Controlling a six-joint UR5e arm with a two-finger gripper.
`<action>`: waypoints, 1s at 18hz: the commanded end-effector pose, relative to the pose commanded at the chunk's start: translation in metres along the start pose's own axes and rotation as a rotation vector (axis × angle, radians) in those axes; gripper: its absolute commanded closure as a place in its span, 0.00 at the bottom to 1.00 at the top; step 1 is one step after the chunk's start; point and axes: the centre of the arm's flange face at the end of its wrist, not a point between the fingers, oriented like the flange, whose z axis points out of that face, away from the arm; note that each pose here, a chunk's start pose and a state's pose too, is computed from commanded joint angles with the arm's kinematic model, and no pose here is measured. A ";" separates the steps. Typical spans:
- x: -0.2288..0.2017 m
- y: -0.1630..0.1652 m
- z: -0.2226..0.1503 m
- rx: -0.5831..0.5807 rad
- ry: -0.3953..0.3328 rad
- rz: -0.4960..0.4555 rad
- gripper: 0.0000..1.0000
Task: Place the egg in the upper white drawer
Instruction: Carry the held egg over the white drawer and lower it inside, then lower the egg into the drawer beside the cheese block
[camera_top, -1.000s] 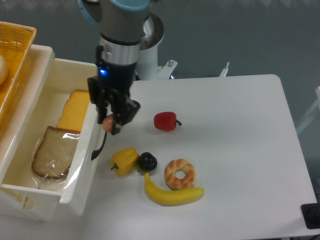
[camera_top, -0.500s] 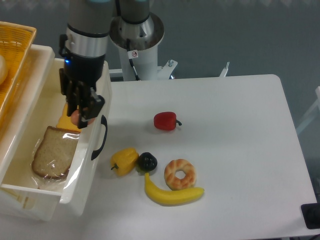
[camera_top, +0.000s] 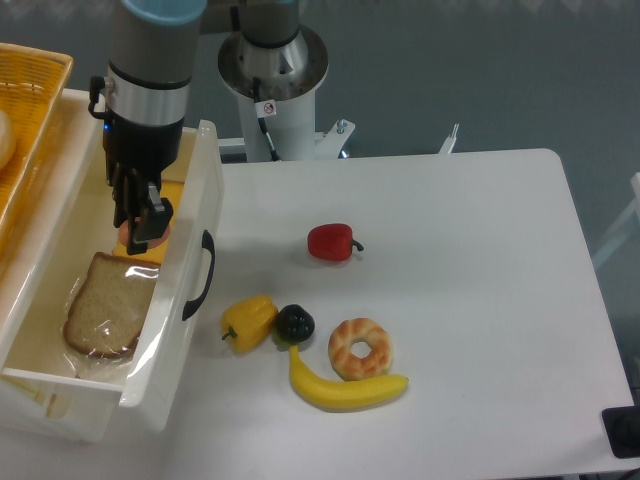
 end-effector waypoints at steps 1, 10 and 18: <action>0.001 0.002 0.004 -0.002 0.007 -0.003 0.76; 0.017 0.000 0.043 -0.022 0.086 0.010 0.75; 0.020 -0.005 0.058 -0.028 0.113 0.018 0.74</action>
